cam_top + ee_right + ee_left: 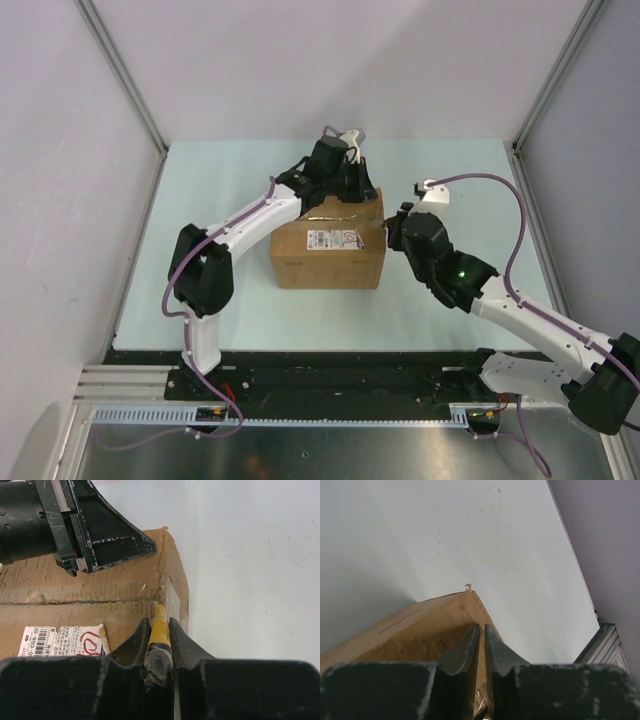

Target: Unpack the express box

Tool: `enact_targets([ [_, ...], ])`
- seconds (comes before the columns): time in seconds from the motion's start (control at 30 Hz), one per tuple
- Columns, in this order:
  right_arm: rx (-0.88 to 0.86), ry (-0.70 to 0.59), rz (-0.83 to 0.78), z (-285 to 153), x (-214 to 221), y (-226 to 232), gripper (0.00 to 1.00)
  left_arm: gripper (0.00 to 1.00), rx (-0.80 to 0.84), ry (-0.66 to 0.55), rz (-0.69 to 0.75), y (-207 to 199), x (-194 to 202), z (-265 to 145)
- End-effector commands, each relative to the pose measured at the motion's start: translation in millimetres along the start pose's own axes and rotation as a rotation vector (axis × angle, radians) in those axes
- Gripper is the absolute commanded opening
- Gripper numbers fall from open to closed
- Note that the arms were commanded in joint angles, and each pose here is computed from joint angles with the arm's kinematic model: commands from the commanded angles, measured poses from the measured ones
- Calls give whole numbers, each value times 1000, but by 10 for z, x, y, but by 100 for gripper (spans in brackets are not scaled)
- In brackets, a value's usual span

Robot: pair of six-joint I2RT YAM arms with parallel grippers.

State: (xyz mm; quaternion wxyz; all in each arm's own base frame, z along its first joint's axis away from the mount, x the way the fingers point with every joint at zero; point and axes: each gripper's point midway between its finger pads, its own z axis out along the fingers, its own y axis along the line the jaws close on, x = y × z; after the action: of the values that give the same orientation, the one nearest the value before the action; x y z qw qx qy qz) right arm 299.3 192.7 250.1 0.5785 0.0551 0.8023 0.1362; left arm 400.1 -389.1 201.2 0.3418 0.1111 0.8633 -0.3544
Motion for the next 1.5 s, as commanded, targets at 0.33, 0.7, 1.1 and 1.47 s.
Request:
enact_targets([
  [0.33, -65, 52, 11, -91, 64, 14, 0, 16, -199, 195, -24, 552, 583, 40],
  [0.7, -17, 29, 57, -365, -44, -318, 0, 16, -199, 199, -25, 551, 594, 48],
  [1.1, -69, -71, 132, 31, -395, -89, 0, 19, -135, 205, 20, 413, 554, -23],
  [1.47, -70, -141, 136, 235, -714, 0, 0, 19, -127, 205, 27, 375, 552, -35],
])
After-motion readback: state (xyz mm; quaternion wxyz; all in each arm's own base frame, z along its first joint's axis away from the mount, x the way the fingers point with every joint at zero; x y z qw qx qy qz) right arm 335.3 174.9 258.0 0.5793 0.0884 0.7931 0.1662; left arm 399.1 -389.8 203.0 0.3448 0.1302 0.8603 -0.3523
